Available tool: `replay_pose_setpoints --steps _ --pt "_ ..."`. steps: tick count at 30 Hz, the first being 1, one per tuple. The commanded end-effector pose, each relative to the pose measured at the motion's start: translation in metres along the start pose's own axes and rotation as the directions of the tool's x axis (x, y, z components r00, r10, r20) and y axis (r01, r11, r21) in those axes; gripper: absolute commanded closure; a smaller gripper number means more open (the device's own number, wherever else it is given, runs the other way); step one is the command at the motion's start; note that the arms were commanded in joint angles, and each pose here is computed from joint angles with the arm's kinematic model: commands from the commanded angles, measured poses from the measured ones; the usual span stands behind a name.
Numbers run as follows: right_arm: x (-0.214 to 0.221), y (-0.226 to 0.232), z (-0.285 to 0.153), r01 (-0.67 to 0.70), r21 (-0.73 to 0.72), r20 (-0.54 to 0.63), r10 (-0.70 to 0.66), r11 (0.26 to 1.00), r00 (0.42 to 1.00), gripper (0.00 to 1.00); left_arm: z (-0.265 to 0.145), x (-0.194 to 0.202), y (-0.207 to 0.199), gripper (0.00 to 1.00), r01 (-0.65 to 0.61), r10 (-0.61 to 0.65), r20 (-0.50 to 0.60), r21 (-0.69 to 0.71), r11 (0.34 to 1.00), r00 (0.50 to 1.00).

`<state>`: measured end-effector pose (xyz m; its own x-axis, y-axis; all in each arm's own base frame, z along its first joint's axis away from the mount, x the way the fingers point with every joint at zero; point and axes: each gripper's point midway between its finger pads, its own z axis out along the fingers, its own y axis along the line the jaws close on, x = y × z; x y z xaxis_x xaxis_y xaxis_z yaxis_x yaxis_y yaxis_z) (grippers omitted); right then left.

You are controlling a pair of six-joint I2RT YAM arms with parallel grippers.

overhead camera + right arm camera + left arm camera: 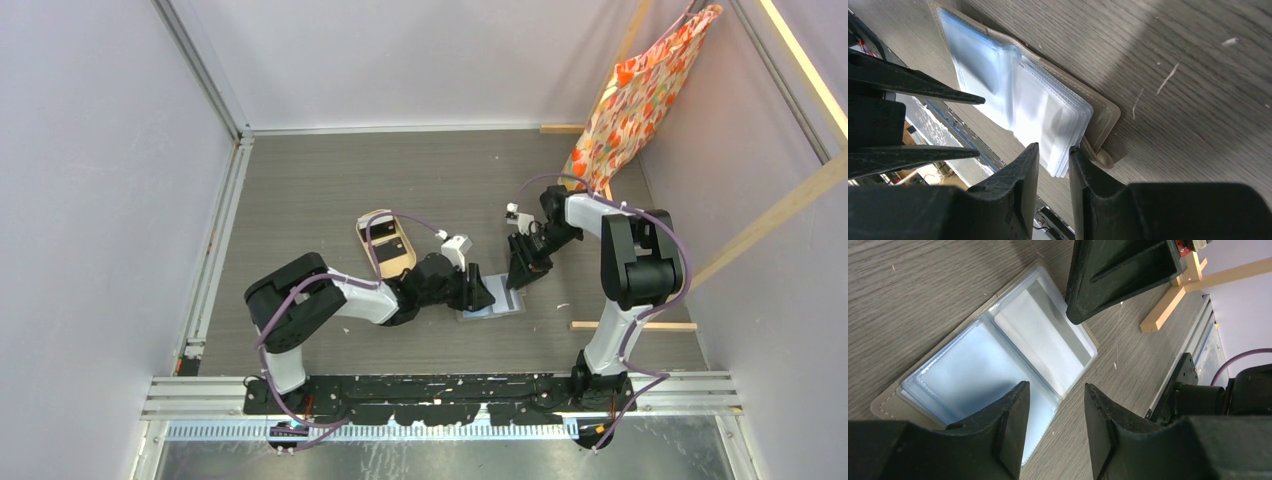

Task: Put the credit cards into the card holder
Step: Turn over the card slot in the card holder.

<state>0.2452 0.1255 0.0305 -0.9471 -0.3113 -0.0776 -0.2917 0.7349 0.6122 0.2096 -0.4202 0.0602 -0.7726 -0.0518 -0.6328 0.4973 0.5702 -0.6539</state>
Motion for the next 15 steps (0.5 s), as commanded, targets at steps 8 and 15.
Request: replay_pose_setpoints --steps 8,15 --pt "-0.008 0.014 -0.003 0.027 -0.037 0.012 -0.027 0.999 1.0 0.69 0.011 -0.001 0.003 0.53 0.016 -0.016 0.006 -0.05 0.999 1.0" --pt "-0.008 0.018 -0.002 0.025 -0.055 0.008 -0.025 0.998 1.0 0.71 0.011 0.004 0.011 0.51 0.045 -0.044 0.018 -0.06 0.997 0.999"
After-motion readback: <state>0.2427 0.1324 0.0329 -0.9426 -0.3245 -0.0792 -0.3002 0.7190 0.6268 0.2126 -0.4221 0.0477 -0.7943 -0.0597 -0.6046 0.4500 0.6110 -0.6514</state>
